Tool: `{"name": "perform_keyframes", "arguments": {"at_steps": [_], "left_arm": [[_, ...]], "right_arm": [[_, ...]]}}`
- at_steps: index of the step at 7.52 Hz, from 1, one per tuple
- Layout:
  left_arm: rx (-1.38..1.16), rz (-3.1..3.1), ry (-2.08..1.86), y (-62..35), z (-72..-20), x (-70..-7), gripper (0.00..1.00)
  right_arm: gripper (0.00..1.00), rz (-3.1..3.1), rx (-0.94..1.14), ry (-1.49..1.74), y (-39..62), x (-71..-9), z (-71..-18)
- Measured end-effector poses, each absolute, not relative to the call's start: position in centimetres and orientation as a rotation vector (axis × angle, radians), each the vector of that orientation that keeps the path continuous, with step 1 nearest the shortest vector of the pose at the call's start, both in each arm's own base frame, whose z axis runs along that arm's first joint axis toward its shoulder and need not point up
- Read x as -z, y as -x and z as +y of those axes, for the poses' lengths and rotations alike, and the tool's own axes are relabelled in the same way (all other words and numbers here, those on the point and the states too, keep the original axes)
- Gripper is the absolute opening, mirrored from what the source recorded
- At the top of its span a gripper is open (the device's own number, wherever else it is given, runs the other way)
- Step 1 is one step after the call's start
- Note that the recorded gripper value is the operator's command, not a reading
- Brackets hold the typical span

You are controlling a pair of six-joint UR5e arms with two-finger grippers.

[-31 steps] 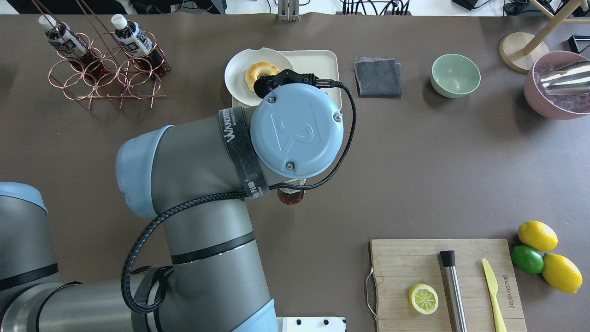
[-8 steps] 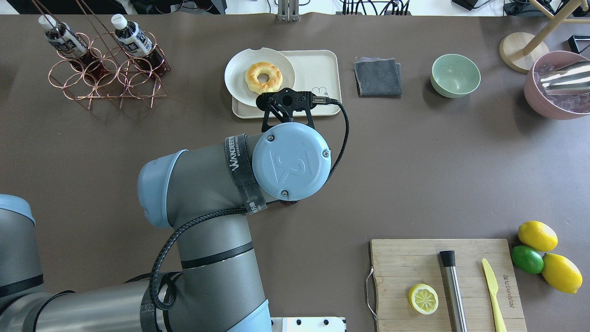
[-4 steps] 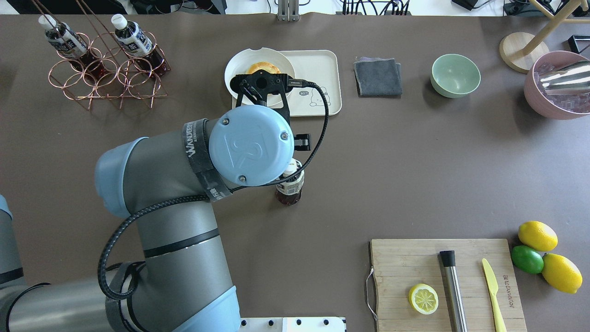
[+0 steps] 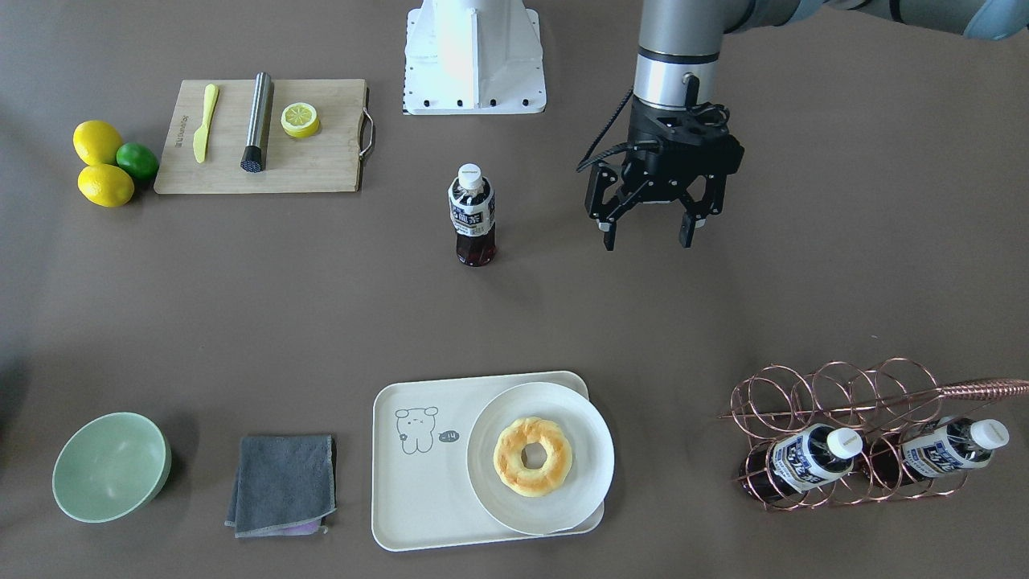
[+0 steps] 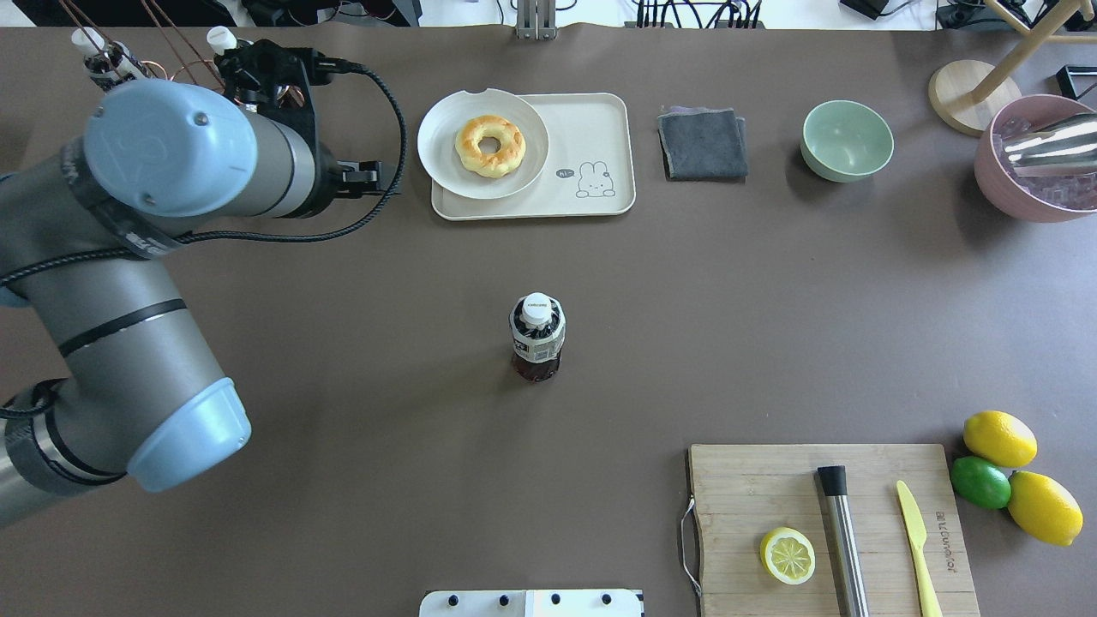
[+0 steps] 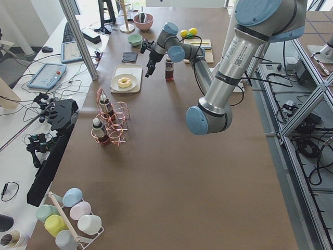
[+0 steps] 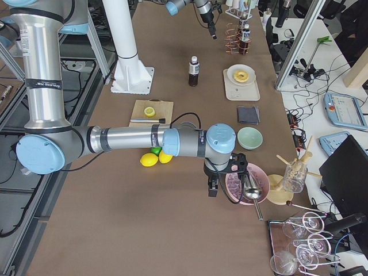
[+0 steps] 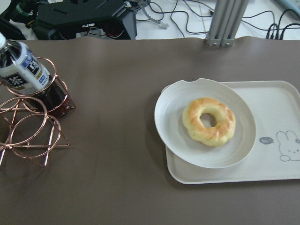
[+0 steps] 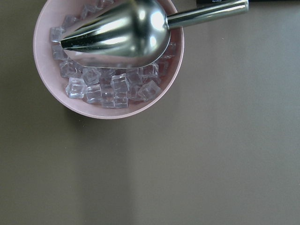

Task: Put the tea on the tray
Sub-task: 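Open the left gripper and withdraw the left arm toward the rack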

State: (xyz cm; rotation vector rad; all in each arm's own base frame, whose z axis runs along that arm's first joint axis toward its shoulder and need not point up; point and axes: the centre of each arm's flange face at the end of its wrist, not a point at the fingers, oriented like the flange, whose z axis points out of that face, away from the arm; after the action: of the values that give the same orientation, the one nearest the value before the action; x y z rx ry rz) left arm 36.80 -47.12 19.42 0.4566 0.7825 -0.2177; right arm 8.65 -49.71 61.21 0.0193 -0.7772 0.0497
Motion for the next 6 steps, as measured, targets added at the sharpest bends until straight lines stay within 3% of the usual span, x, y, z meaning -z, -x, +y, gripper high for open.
{"name": "perform_keyframes", "arguments": {"at_steps": [6], "left_arm": [[-0.106,0.673,-0.329,-8.7,-55.1,-38.8,0.98]], "right_arm": [[1.00,-0.777,-0.032,-0.082,-8.0,-57.4,-51.6]]}}
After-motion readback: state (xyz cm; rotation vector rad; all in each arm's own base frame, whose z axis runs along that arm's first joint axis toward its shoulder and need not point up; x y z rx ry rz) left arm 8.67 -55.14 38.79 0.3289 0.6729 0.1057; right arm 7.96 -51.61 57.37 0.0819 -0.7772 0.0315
